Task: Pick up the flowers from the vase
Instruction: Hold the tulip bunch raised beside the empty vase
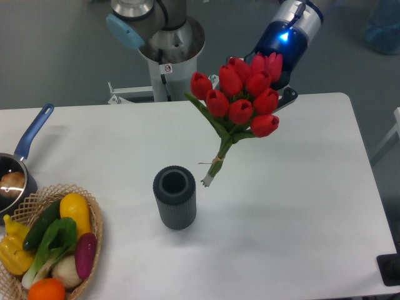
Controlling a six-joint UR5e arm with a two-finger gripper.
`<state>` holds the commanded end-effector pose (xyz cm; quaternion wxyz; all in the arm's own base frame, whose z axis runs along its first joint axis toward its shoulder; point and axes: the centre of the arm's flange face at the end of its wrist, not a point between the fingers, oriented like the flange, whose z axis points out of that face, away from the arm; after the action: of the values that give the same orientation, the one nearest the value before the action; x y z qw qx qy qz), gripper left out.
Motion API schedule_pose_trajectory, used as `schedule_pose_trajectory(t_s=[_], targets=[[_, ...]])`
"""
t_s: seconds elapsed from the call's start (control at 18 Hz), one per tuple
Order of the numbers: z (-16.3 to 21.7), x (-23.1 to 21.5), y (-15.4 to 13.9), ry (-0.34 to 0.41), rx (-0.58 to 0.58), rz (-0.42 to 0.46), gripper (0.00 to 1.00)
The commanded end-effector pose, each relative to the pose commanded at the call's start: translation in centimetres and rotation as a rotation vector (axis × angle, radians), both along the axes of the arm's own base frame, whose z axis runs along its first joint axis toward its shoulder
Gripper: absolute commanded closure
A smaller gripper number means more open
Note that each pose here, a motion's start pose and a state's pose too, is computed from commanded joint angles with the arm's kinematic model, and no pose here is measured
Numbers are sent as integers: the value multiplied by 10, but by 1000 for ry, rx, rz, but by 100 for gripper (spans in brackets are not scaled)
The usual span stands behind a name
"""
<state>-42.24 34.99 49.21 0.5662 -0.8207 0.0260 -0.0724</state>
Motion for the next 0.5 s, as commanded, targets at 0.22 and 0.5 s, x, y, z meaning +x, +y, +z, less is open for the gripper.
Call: schedule_pose_trajectory(t_s=[0.22, 0.5], targets=[[-2, 2, 0, -3, -1, -2, 68], [-1, 3, 0, -1, 0, -2, 68]])
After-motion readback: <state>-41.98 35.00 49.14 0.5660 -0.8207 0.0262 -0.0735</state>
